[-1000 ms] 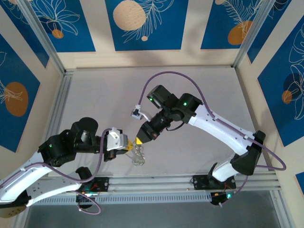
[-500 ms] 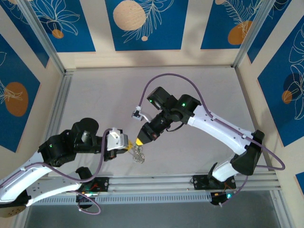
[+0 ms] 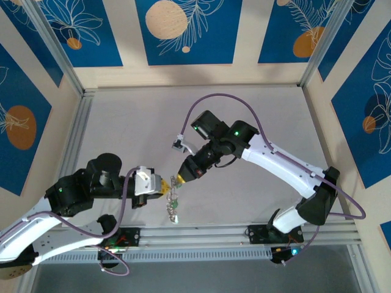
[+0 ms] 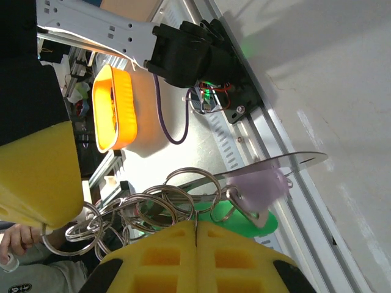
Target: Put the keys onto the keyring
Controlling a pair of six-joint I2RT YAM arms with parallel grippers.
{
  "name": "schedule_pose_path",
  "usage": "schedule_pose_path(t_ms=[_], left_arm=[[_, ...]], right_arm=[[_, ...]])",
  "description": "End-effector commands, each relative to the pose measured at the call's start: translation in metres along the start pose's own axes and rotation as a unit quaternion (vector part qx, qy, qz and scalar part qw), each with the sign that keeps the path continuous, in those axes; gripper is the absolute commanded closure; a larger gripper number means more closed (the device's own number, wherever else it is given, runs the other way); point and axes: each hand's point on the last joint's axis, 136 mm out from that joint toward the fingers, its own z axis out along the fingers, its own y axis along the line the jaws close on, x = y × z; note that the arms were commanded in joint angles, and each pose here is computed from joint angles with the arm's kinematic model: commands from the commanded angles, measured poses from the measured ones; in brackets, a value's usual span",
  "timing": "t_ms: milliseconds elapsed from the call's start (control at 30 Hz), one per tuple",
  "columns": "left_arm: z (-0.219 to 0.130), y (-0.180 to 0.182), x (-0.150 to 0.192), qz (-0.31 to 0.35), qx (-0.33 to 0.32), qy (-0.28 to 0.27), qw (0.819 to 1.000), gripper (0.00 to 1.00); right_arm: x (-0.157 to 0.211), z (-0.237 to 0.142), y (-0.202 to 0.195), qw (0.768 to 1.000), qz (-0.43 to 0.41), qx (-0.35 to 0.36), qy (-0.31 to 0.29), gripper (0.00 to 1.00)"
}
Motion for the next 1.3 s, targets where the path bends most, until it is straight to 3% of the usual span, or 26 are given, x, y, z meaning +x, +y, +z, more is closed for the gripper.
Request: schedule_pose_path(t_ms=[0,200,433,700,800,1267], left_arm=[[-0.009,0.001,-0.025,0.024,-0.006,-0.042,0.999,1.0],[-0.011,-0.001,-0.028,0.016,-0.004,-0.055,0.998,1.0],[-0.018,-0.01,-0.036,0.012,0.016,-0.087,0.996,1.0],[-0.019,-0.024,-0.035,0.01,0.052,-0.095,0.994,1.0],[-0.018,-0.024,-0.035,0.011,0.055,-0.091,0.994,1.0],[-0.014,-0.024,-0.031,0.013,0.055,-0.089,0.994,1.0]], right_arm=[[0.005,-0.009,0.018,0.999,-0.024,-0.017,-0.016,1.0],[0.028,-0.01,0.032,0.989,-0.141,0.034,-0.042,1.0],[0.04,-0.01,0.038,0.957,-0.26,0.054,-0.118,1.0],[0.025,-0.03,0.052,0.892,-0.382,0.103,-0.219,1.0],[0.022,-0.035,0.064,0.876,-0.409,0.102,-0.233,1.0],[0.018,-0.022,0.079,0.879,-0.422,0.094,-0.201,1.0]])
